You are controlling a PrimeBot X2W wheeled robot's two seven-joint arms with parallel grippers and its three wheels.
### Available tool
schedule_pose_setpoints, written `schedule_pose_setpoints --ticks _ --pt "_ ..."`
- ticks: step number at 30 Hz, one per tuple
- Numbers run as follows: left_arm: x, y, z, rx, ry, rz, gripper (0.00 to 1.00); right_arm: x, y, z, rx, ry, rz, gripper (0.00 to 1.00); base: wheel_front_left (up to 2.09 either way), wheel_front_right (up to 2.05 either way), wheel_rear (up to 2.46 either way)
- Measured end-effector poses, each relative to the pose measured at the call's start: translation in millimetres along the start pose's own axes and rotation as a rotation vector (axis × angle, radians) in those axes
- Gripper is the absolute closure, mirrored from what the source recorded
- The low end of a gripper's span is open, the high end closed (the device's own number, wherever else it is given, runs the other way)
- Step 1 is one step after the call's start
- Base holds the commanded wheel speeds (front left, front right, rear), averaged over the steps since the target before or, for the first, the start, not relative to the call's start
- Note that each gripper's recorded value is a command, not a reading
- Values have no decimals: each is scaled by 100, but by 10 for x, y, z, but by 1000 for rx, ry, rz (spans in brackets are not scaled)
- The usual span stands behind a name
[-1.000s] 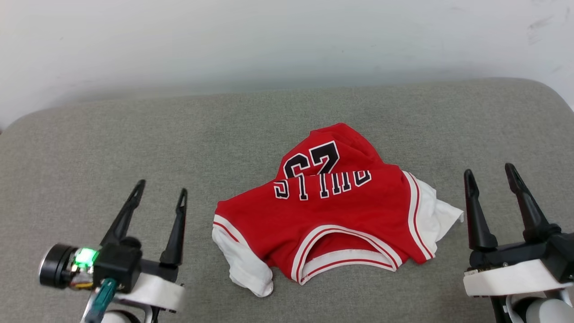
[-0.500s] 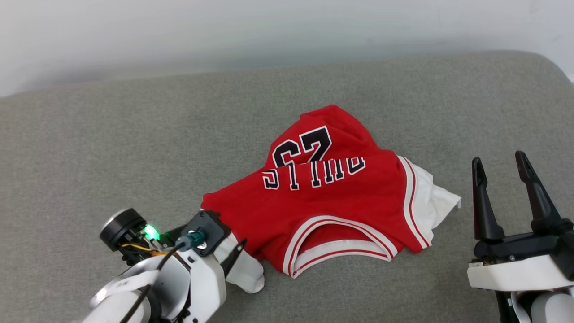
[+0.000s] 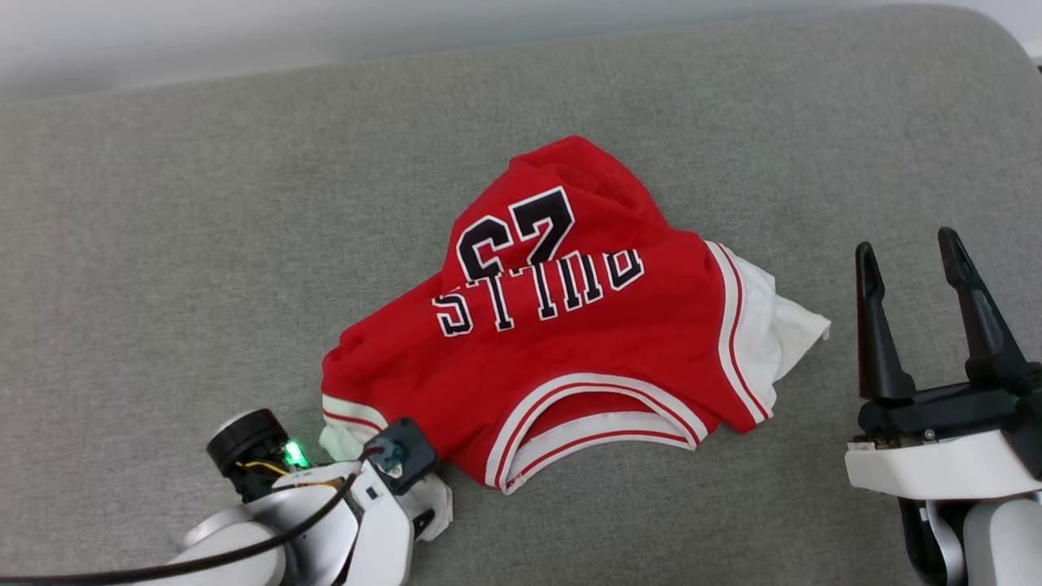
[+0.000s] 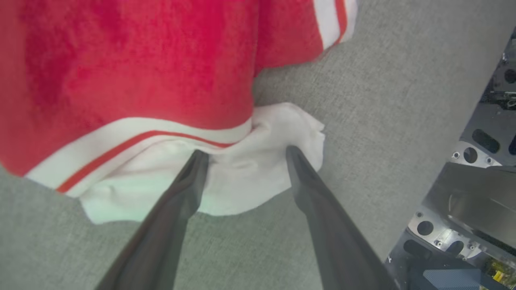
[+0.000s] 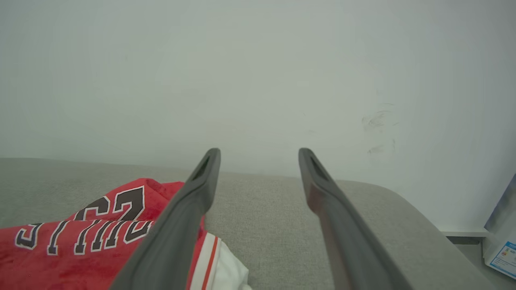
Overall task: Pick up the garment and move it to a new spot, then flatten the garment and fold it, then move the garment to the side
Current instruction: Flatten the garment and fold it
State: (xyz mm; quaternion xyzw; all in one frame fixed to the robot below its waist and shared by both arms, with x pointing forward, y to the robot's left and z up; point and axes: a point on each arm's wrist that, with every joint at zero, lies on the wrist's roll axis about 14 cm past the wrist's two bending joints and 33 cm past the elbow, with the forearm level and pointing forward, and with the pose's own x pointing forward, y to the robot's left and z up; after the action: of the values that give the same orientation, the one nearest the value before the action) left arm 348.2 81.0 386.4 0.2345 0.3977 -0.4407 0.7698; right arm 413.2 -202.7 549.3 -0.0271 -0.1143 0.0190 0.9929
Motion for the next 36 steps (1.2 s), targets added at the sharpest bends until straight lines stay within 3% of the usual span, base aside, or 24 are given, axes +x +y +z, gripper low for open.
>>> schedule_pose_setpoints --ticks 6,8,13,19,28,34,35,36 --pt "121 -81 -104 6 68 -70 0 27 -35 -64 -15 15 -5 0 0 0 0" --pt "119 -61 -109 5 64 -65 100 27 -46 -56 -17 13 -8 0 0 0 0" --pt "13 39 -58 -22 6 -10 100 -3 -50 -2 -19 2 -10 0 0 0 0" --pt "-394 390 -111 -67 -41 167 100 -17 8 101 -10 -25 7 0 0 0 0" --pt "-810 753 -779 -190 97 346 100 32 178 106 4 -32 62 0 0 0 0" --pt "-720 766 -1107 -299 157 342 100 28 172 16 1 -6 64 0 0 0 0" --pt "-712 775 -1127 -302 159 345 57 26 169 16 0 -5 63 0 0 0 0" --pt "-701 780 -1116 -312 145 349 0 22 168 17 0 -5 63 0 0 0 0"
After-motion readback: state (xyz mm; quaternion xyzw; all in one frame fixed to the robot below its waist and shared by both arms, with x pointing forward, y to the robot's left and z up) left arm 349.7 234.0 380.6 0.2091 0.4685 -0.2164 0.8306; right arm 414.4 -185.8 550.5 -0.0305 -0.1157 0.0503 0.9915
